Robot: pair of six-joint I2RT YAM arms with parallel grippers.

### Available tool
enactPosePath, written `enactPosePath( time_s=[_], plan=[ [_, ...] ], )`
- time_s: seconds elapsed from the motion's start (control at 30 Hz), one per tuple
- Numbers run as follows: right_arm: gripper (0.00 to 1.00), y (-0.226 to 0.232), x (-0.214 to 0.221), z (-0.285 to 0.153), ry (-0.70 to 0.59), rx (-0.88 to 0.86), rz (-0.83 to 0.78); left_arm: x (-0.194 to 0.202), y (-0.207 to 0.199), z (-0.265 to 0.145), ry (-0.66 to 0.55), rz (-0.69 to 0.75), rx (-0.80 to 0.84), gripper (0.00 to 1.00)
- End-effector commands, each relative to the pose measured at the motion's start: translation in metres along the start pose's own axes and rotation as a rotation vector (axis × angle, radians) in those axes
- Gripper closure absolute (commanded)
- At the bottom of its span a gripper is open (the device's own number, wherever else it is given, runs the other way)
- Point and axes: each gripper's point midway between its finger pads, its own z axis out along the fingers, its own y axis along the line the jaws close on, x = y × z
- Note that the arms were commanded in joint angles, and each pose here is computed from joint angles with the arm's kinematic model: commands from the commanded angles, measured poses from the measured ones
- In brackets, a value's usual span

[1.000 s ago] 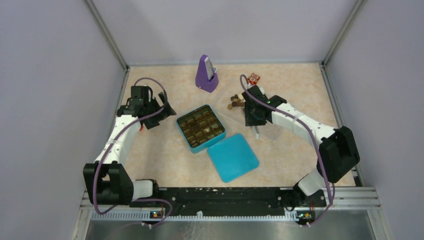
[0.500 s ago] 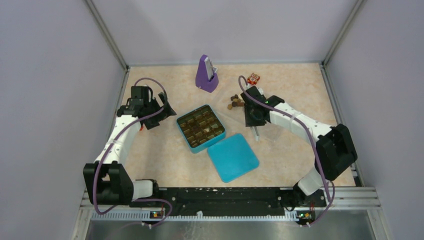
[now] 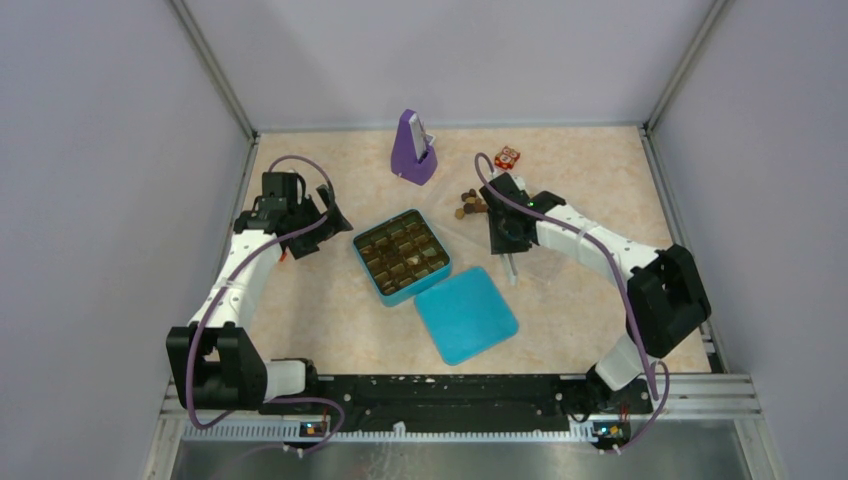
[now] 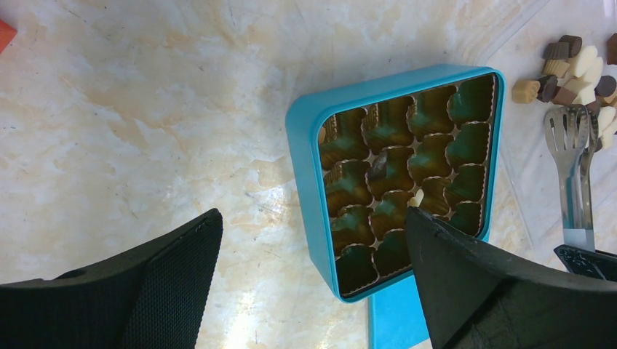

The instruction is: Pack the chocolate

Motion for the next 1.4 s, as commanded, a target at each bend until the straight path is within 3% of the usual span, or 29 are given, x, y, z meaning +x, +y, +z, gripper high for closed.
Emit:
enactPosePath(
  time_s=[0.0, 0.57, 0.97, 1.37],
  plan=[
    [0.88, 0.005, -0.015, -0.008, -0.065, -0.011, -0.001, -0.007, -0.004, -0.008, -0.039, 0.016, 0.02, 0.01],
    [0.94, -0.001, -0.019, -0.069, -0.133, -0.083, 0.037, -0.008, -0.004, -0.007, -0.039, 0.017, 0.017, 0.01],
    [0.94, 0.074, -0.011, -0.124, -0.166, -0.29, -0.123, -0.011, -0.004, -0.01, -0.051, 0.016, 0.014, 0.01],
    [0.91, 0.108, 0.024, -0.106, -0.053, -0.33, -0.234, -0.011, -0.001, -0.012, -0.065, 0.015, 0.002, 0.01]
  ],
)
